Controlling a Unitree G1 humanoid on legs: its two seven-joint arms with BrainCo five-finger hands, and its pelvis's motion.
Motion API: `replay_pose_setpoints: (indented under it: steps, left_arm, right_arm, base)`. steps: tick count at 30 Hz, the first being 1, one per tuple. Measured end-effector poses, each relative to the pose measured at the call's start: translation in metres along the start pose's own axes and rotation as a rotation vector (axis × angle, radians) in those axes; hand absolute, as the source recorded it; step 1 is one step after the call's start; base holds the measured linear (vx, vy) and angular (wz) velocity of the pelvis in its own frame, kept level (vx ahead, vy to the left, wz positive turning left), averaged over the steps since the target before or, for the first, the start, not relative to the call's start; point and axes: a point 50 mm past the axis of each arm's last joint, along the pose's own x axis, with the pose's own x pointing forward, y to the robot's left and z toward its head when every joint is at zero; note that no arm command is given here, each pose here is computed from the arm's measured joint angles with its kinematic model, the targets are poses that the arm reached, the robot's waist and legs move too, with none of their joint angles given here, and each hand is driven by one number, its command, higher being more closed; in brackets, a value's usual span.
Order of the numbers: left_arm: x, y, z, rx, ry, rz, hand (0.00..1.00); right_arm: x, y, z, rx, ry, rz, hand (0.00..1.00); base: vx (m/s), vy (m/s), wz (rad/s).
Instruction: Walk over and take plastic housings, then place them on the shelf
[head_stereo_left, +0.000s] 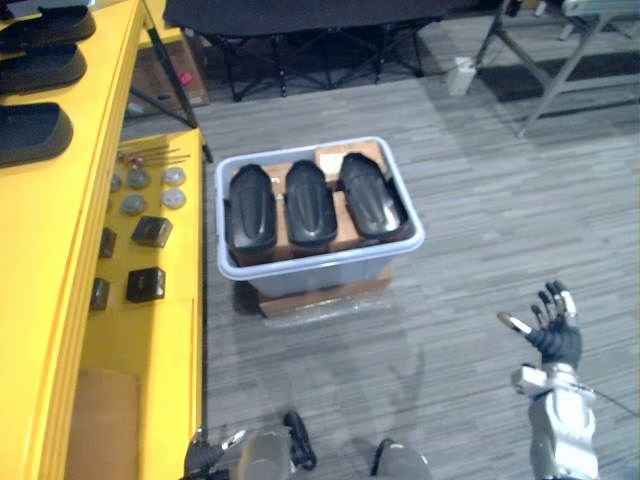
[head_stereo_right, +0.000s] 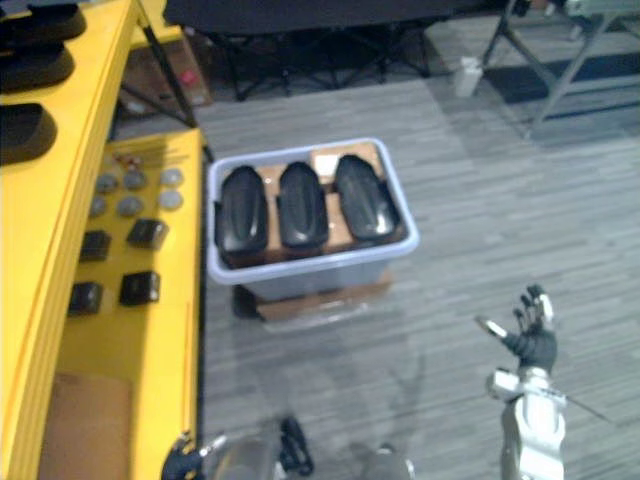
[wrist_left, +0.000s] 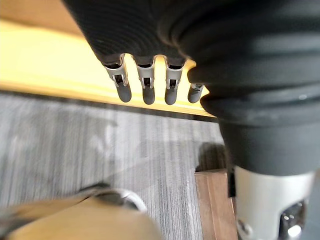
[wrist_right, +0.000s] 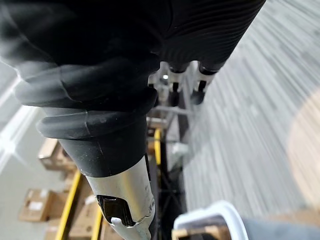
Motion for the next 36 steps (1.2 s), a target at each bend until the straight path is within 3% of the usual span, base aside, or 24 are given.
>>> replay_pose_setpoints:
  steps: [8,14,22,27,36]
  left_arm:
    - [0.018,0.008,0.050,-0.038,-0.120,0.012,0.00]
    - [0.011,-0.020,0.036,-0.080,-0.052,-0.074,0.00]
    - [0.012,-0.020,0.036,-0.079,-0.049,-0.087,0.00]
    - [0.012,-0.022,0.040,-0.083,-0.075,-0.093,0.00]
    - [0.015,-0.029,0.060,-0.159,-0.137,-0.113,0.00]
  right_arm:
    - [0.009,0.011,0.013,-0.023,-0.087,0.008,0.00]
    - [0.027,0.001,0.045,-0.022,-0.205,-0.009,0.00]
    - [0.042,0.001,0.062,0.012,-0.219,-0.038,0.00]
    - [0.072,0.007,0.087,0.039,-0.223,-0.122,0.00]
    - [0.130,-0.012,0.143,0.053,-0.182,-0.354,0.00]
  base:
    - [0.19,-0.125,0.65]
    - [0.12,-0.144,0.20]
    - [0.02,0.033,0.09]
    - [-0.03,0.058,0.06]
    - [-0.07,0.017,0.17]
